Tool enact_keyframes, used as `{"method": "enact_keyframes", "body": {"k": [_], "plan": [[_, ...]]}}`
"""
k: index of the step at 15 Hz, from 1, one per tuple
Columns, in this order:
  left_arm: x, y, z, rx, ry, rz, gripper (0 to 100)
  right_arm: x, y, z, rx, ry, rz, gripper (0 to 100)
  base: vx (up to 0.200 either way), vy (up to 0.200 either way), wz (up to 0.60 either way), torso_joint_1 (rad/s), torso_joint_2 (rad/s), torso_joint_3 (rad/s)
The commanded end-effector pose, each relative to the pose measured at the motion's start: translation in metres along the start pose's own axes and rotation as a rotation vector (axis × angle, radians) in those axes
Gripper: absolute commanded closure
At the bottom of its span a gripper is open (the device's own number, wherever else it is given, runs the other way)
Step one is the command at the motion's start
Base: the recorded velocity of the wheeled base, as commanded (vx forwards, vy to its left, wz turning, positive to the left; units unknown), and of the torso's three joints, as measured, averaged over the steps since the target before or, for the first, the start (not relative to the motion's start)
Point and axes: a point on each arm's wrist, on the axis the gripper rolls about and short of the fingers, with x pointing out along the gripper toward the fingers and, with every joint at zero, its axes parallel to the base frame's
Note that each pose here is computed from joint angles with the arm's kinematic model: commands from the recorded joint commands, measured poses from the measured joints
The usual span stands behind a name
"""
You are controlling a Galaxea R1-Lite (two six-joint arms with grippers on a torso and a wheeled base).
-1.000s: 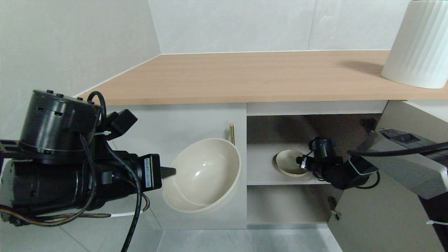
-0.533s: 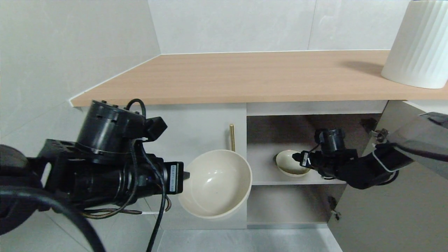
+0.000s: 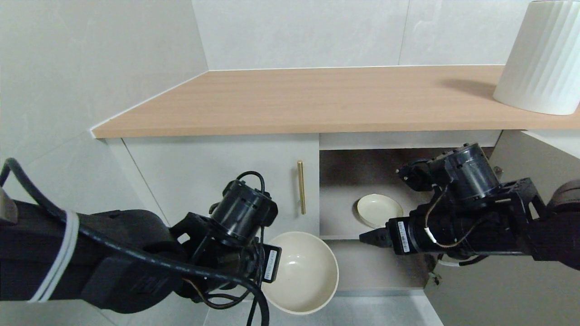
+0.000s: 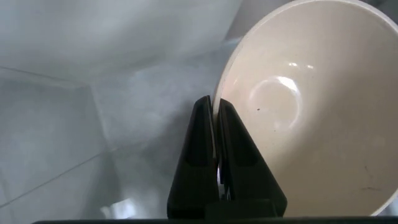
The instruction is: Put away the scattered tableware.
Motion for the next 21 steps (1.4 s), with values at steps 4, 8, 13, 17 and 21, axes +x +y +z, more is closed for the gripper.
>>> {"method": "enact_keyframes", "body": {"k": [4, 8, 13, 17, 21], "plan": [[0.008, -0.022, -0.013, 0.052, -0.021, 0.01, 100, 0.02, 0.03, -0.026, -0.084, 0.108, 0.056, 0, 0.0, 0.0, 0.0, 0.0, 0.0, 0.0], [-0.01, -0.028, -0.012, 0.044, -0.097, -0.047, 100, 0.043, 0.03, -0.034, -0.087, 0.163, 0.028, 0, 0.0, 0.0, 0.0, 0.0, 0.0, 0.0], [-0.014, -0.028, -0.013, 0.045, -0.103, -0.054, 100, 0.045, 0.031, -0.032, -0.075, 0.135, 0.036, 0, 0.0, 0.0, 0.0, 0.0, 0.0, 0.0], [-0.015, -0.029, -0.013, 0.048, -0.104, -0.057, 100, 0.052, 0.031, -0.033, -0.066, 0.136, 0.036, 100, 0.0, 0.0, 0.0, 0.0, 0.0, 0.0], [-0.012, -0.03, -0.014, 0.05, -0.096, -0.054, 100, 0.051, 0.032, -0.033, -0.068, 0.133, 0.038, 100, 0.0, 0.0, 0.0, 0.0, 0.0, 0.0]]}}
